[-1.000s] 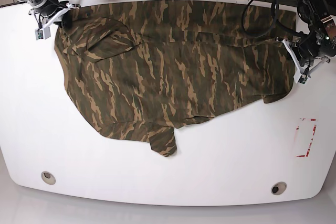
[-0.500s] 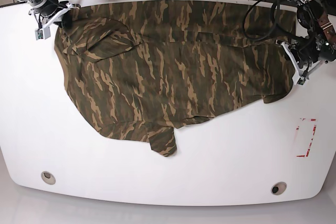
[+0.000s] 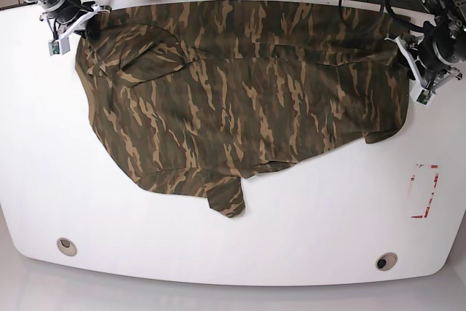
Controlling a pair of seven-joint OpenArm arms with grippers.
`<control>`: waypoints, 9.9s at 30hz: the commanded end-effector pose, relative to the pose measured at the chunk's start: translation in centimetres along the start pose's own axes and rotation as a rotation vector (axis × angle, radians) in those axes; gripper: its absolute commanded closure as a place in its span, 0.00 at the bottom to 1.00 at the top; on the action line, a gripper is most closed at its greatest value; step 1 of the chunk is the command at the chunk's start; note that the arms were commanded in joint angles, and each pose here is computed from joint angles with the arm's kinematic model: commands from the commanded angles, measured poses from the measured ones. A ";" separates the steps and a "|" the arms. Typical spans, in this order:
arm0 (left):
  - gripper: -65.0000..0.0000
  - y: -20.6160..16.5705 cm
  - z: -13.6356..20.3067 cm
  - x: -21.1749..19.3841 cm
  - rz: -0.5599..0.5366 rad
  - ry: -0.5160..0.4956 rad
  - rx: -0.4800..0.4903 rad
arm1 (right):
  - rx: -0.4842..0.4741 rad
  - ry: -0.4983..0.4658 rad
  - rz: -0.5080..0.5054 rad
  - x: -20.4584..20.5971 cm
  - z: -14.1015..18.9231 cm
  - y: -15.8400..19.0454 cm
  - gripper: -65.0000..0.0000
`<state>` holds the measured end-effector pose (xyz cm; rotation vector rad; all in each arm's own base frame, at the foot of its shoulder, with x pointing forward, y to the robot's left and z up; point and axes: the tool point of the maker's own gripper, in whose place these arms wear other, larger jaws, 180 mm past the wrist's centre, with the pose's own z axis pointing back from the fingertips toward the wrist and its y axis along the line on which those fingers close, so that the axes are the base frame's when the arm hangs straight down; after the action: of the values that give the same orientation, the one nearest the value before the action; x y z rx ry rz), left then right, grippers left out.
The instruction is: Layout the t-shirt on the table in an organized manner, then fold the t-shirt properly
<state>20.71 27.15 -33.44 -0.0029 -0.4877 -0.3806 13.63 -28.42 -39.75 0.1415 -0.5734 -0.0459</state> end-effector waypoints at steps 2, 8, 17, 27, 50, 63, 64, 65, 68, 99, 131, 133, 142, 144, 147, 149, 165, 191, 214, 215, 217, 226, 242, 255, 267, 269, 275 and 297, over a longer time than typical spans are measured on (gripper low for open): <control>0.75 -0.6 0.7 0.1 -0.030 -0.028 -0.039 | -0.005 -0.029 0.012 0.9 0.4 -0.2 0.99; 0.77 -3.0 0.0 -1.0 -0.103 0.027 -0.123 | -0.002 -0.044 0.015 1.5 0.2 -0.2 0.99; 0.77 -6.2 -1.2 -2.5 -0.166 0.092 -0.213 | -0.001 -0.027 0.017 1.7 0.0 -0.1 0.99; 0.77 -6.9 -2.4 -3.9 -0.257 0.191 -0.183 | 0.000 -0.034 0.018 2.0 -0.1 -0.1 0.99; 0.77 1.0 -2.1 1.8 -0.334 0.195 0.171 | -0.004 -0.033 0.017 2.0 0.0 -0.2 0.99; 0.77 4.3 -1.1 6.1 -0.333 0.147 0.304 | -0.005 -0.033 0.016 2.0 0.0 -0.3 0.99; 0.77 4.6 -0.9 6.0 -0.318 0.145 0.312 | -0.005 -0.033 0.016 2.0 0.0 -0.3 0.99; 0.77 5.0 -0.6 6.0 -0.307 0.143 0.321 | -0.006 -0.034 0.016 2.0 0.1 -0.3 0.99; 0.77 6.1 0.0 5.6 -0.254 0.133 0.347 | -0.008 -0.034 0.015 2.0 0.1 -0.3 0.99; 0.77 -3.4 -5.9 -5.0 -0.142 0.223 0.038 | -0.146 -0.065 -0.053 1.1 3.3 -4.3 0.42; 0.77 -3.0 -6.8 -6.6 -0.121 0.248 0.013 | 0.053 -0.136 0.092 8.7 -1.1 4.2 0.41; 0.77 -2.9 -6.7 -6.8 -0.120 0.258 0.014 | 0.070 -0.128 0.065 8.7 -1.9 4.1 0.41; 0.77 -2.8 -6.6 -7.0 -0.120 0.280 0.017 | 0.092 -0.083 0.017 7.8 -3.4 3.1 0.41; 0.77 -2.8 -6.6 -7.0 -0.120 0.280 0.017 | 0.094 -0.081 0.014 7.6 -3.4 3.2 0.41; 0.77 -2.8 -6.6 -7.0 -0.120 0.280 0.018 | 0.099 -0.073 0.013 7.2 -3.4 3.3 0.42; 0.77 -2.7 -6.6 -6.9 -0.120 0.279 0.019 | 0.098 -0.062 0.012 6.9 -3.4 3.3 0.45; 0.77 -2.7 -6.6 -6.9 -0.122 0.278 0.019 | 0.116 -0.060 -0.008 6.5 -3.8 4.1 0.94; 0.77 -2.8 -6.7 -7.1 -0.121 0.284 0.016 | 0.115 -0.161 0.111 10.8 -2.3 6.0 1.00; 0.77 -2.8 -6.7 -7.2 -0.121 0.286 0.016 | -0.068 -0.053 0.111 7.7 -1.2 -0.1 0.24; 0.77 -2.8 -6.7 -7.2 -0.121 0.286 0.016 | -0.086 -0.062 0.120 7.9 -0.5 -0.2 0.20; 0.77 -2.8 -6.7 -7.2 -0.121 0.286 0.016 | -0.111 -0.069 0.133 7.8 0.5 -0.3 0.14; 0.77 -2.8 -6.7 -7.2 -0.123 0.287 0.016 | -0.172 -0.052 0.126 6.2 2.5 -1.2 0.13; 0.77 -2.6 -6.6 -7.2 -0.123 0.287 0.021 | -0.120 0.007 -0.017 1.9 -0.1 -2.6 0.32; 0.77 -1.7 -6.3 -7.3 -0.136 0.295 0.037 | -0.106 0.062 -0.071 -0.7 -0.9 -3.9 0.79; 0.77 -1.8 -6.1 -7.2 -0.139 0.295 0.038 | -0.192 -0.007 -0.014 1.6 2.1 -4.9 0.59; 0.76 -1.6 -6.0 -6.8 -0.144 0.284 0.045 | -0.205 -0.025 0.009 2.4 2.6 -4.8 0.46; 0.76 -1.4 -5.2 -5.2 -0.171 0.248 0.076 | -0.228 -0.024 0.057 3.5 3.7 -4.4 0.18; 0.53 1.5 -2.7 2.5 -0.093 0.066 0.145 | -0.177 -0.164 0.136 10.5 2.2 -1.8 0.16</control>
<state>22.44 27.57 -36.43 0.1677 -0.3659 -0.4244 19.43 -31.22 -34.22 -0.0651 -0.6662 0.0028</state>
